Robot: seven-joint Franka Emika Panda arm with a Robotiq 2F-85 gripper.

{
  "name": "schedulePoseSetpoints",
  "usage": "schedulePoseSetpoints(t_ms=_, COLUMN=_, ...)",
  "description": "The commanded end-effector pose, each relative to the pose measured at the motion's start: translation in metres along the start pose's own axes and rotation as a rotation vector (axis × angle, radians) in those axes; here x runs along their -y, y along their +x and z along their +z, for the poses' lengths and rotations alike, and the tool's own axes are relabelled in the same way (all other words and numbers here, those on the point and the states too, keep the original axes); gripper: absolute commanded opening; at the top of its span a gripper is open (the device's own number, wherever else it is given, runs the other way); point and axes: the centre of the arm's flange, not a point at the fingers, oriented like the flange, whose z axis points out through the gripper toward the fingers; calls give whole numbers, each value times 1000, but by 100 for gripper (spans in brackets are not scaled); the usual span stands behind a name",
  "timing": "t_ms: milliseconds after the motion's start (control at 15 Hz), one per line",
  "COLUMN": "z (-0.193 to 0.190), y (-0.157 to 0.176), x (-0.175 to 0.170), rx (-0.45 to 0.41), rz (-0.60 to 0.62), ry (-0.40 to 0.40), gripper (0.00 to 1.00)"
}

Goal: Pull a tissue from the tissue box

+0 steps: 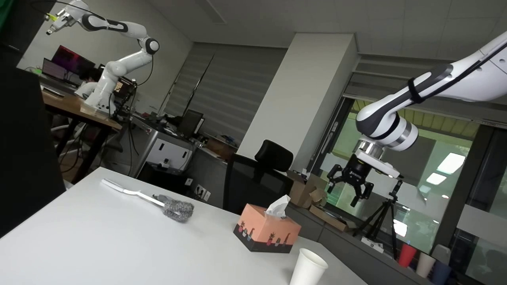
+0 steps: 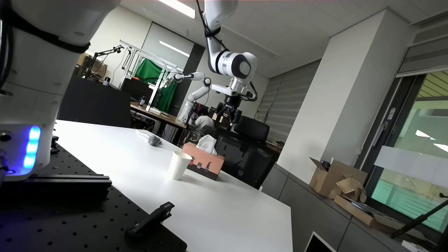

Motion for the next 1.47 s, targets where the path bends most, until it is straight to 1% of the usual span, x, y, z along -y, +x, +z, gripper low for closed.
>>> schedulePoseSetpoints(t_ms=0, z=0, y=1, x=1, rx=0, rz=0, ry=0, gripper=100)
schedulePoseSetpoints(t_ms=733, z=-1, y=1, x=1, rx=2, rz=-1, ry=0, gripper=100)
schedulePoseSetpoints(t_ms=867, z=12, y=20, x=13, rx=-24, rz=31, ry=-7, gripper=100)
schedulePoseSetpoints(t_ms=1067, z=39, y=44, x=40, rx=-33, rz=62, ry=25, gripper=100)
schedulePoseSetpoints(t_ms=1200, z=64, y=59, x=67, rx=-10, rz=181, ry=72, gripper=100)
schedulePoseSetpoints(t_ms=1267, z=77, y=63, x=78, rx=-10, rz=220, ry=88, gripper=100)
schedulePoseSetpoints(t_ms=1400, z=99, y=72, x=104, rx=-69, rz=264, ry=117, gripper=100)
